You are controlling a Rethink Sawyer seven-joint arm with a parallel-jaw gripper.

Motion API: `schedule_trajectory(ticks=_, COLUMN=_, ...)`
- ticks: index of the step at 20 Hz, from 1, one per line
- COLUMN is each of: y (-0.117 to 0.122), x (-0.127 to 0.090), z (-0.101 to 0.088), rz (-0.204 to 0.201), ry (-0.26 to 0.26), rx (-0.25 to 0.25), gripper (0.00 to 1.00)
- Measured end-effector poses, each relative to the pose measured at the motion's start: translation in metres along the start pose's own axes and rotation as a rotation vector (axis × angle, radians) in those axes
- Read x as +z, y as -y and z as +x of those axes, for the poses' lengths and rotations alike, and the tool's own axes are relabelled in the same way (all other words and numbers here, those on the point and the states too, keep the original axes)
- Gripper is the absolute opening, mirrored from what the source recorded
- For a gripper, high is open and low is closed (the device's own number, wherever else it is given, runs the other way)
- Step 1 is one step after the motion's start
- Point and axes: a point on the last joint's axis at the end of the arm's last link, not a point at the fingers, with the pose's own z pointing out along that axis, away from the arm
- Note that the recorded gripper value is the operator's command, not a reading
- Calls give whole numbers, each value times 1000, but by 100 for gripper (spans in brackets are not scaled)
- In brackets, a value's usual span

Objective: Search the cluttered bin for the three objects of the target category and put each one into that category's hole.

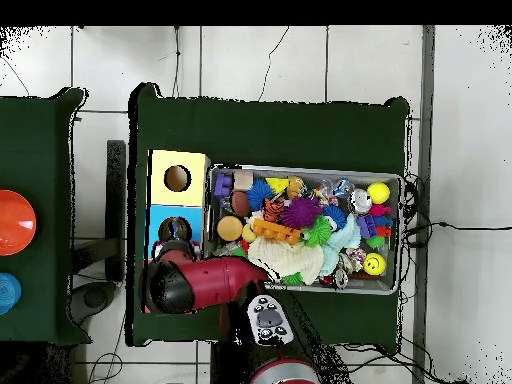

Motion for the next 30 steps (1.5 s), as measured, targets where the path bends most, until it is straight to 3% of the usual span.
schedule_trajectory(ticks=14, y=2, x=25, z=-3, rz=-16, ry=39, rx=5, gripper=0)
schedule_trajectory(ticks=30, y=2, x=27, z=-2, rz=-17, ry=42, rx=-15, gripper=0)
